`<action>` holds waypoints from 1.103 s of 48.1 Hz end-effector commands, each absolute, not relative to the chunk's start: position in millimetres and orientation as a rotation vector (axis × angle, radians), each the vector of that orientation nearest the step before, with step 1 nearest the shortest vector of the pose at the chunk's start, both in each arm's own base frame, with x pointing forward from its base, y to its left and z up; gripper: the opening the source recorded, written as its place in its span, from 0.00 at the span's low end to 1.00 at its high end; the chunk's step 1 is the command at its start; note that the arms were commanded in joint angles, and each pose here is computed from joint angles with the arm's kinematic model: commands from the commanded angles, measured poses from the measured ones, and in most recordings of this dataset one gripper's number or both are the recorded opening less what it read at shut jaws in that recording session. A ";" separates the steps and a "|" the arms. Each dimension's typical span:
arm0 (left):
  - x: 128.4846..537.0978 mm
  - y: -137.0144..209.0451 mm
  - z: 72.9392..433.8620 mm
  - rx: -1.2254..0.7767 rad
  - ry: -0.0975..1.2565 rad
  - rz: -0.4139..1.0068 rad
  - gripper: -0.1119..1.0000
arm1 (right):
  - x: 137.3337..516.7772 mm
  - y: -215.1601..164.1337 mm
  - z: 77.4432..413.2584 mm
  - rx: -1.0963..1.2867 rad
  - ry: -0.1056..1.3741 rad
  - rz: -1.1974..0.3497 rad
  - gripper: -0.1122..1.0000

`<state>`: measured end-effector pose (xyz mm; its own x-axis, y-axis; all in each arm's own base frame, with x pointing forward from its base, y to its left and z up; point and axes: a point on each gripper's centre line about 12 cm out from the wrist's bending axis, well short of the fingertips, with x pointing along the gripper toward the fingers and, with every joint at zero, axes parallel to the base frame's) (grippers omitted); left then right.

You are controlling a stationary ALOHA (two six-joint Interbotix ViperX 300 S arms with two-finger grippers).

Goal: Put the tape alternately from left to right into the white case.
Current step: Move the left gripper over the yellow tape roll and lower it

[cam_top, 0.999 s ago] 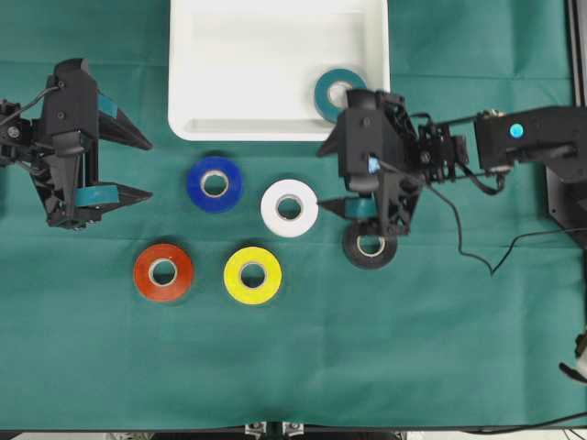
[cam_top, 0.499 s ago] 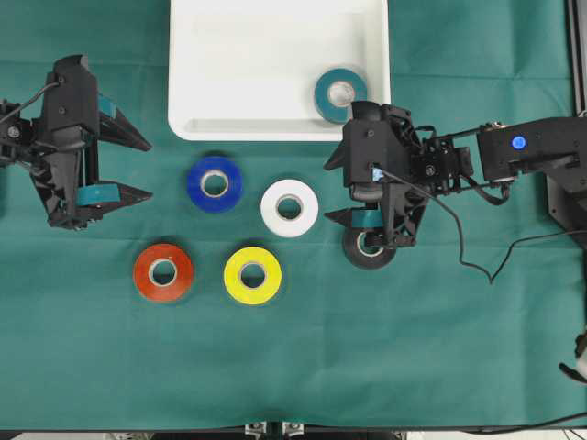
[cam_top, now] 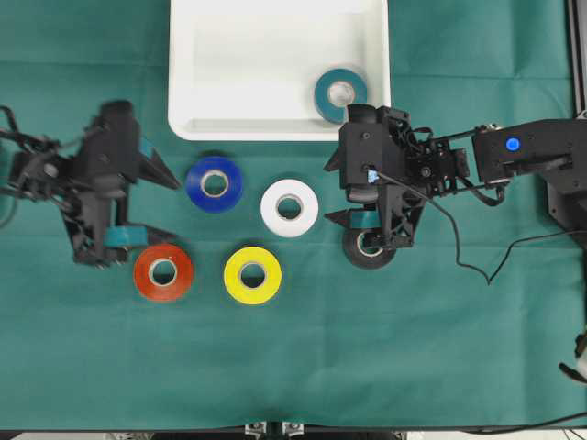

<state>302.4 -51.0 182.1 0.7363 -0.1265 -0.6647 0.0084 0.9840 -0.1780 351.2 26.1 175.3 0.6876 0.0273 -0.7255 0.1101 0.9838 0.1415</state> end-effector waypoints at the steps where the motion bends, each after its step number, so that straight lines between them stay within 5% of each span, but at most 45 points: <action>1: 320.5 -61.1 189.4 -0.162 0.719 -0.098 0.66 | 353.6 27.4 182.2 0.176 0.787 -0.038 0.84; 21: 366.1 -80.3 169.2 -0.159 0.783 -0.110 0.66 | 349.4 26.9 176.7 0.168 0.803 -0.039 0.84; 53: 360.8 -78.2 162.4 -0.171 0.851 -0.089 0.66 | 349.6 27.0 176.5 0.158 0.791 -0.032 0.84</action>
<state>357.4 -77.5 150.5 0.6295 -0.1408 -0.7641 0.0034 0.9839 -0.1785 347.3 26.2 170.1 0.6846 0.0272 -0.7284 0.0943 0.9876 0.1254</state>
